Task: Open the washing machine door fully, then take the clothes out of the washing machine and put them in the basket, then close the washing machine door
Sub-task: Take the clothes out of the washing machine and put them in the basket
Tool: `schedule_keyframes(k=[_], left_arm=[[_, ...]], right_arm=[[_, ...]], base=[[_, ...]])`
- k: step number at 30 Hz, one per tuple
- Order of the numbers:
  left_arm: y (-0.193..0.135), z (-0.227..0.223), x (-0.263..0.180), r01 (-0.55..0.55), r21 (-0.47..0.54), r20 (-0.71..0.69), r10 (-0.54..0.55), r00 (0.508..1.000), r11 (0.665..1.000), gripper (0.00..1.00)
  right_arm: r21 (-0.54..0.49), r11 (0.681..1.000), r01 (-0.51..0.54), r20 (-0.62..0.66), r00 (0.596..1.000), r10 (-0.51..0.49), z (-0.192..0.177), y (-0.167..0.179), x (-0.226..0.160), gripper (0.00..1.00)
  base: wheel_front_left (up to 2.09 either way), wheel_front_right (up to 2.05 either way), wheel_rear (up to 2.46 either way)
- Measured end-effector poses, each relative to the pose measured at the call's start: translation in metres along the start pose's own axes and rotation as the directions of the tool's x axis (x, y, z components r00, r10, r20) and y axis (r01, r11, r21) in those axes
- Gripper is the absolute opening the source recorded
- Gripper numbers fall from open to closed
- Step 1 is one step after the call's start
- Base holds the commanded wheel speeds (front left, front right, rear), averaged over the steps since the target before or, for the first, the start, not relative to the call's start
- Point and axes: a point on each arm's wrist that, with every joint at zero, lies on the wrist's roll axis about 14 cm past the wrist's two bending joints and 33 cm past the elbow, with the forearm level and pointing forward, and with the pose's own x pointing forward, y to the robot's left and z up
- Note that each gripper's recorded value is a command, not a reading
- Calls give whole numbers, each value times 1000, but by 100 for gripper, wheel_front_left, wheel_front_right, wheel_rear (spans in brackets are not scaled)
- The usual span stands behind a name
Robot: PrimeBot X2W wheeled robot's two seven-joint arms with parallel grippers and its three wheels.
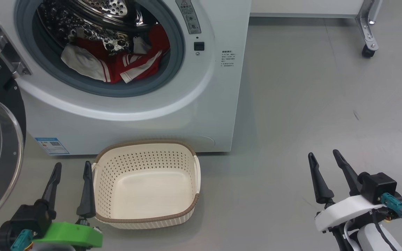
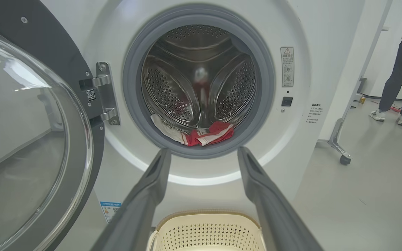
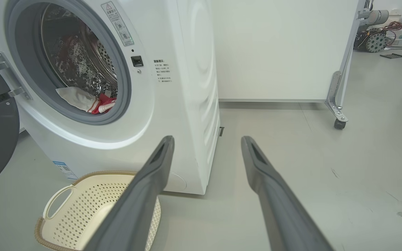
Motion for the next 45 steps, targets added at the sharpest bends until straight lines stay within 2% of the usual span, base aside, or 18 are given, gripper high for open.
schedule_keyframes(k=[17, 45], left_arm=[[-1, -3, -1, 8, 23, -10, -7, 1000, 1000, 100], [-8, -11, 1, 30, 35, -33, -28, 999, 999, 100]], right_arm=[[14, 1000, -2, -3, 1000, 2, -2, 2, 2, 100], [20, 1000, 0, -4, 1000, 0, -4, 2, 2, 100]], base=[[63, -63, 0], [3, -3, 0]])
